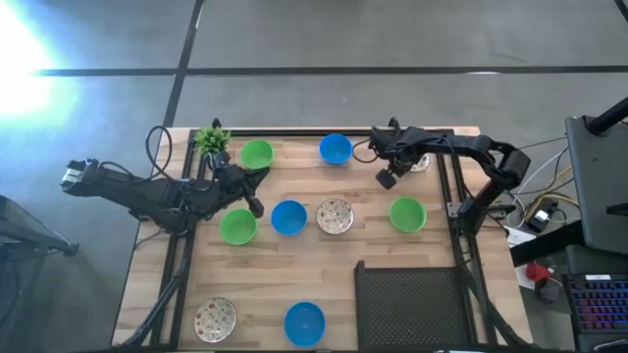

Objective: Pick & Place Mini bowls
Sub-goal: Put the top white patterned bowl on the shelf

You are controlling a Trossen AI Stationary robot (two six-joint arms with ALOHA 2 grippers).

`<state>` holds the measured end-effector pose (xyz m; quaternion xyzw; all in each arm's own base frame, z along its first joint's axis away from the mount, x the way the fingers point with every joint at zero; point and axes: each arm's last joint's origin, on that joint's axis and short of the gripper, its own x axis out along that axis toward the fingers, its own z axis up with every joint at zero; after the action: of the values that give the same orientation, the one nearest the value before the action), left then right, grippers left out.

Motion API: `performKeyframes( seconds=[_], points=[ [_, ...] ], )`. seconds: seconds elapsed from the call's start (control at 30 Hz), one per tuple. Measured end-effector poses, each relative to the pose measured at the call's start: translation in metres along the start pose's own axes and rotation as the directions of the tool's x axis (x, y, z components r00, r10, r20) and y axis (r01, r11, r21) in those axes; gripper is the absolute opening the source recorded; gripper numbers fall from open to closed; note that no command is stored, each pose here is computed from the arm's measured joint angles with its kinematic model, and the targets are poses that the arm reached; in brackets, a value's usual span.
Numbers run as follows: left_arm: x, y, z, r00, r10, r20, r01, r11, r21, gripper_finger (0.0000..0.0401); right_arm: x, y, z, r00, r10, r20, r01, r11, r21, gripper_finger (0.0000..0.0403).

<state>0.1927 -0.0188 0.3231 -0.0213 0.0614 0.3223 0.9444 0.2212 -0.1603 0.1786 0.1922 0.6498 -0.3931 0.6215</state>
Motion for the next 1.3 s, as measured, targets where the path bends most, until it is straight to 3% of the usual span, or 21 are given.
performKeyframes(
  seconds=[0.5, 0.87, 1.03, 1.3],
  points=[
    [0.0, 0.0, -0.001, 1.0, 0.002, -0.008, -0.002, 1.0, 0.009, 0.0, -0.035, 0.014, -0.024, 0.998, 0.017, 0.052, -0.012, 0.996, -0.083, 0.0013],
    [0.0, 0.0, -0.001, 1.0, 0.002, -0.009, -0.002, 1.0, 0.011, 0.0, -0.092, 0.041, -0.086, 0.984, 0.118, 0.13, -0.083, 0.964, -0.252, 0.0013],
    [0.0, 0.0, -0.001, 1.0, 0.002, -0.009, -0.001, 1.0, 0.011, 0.0, -0.11, 0.053, -0.113, 0.965, 0.205, 0.167, -0.135, 0.926, -0.354, 0.0013],
    [0.0, 0.0, -0.001, 1.0, 0.002, -0.009, -0.001, 1.0, 0.011, 0.0, -0.118, 0.078, -0.145, 0.941, 0.338, 0.018, -0.297, 0.851, -0.433, 0.0013]
  ],
)
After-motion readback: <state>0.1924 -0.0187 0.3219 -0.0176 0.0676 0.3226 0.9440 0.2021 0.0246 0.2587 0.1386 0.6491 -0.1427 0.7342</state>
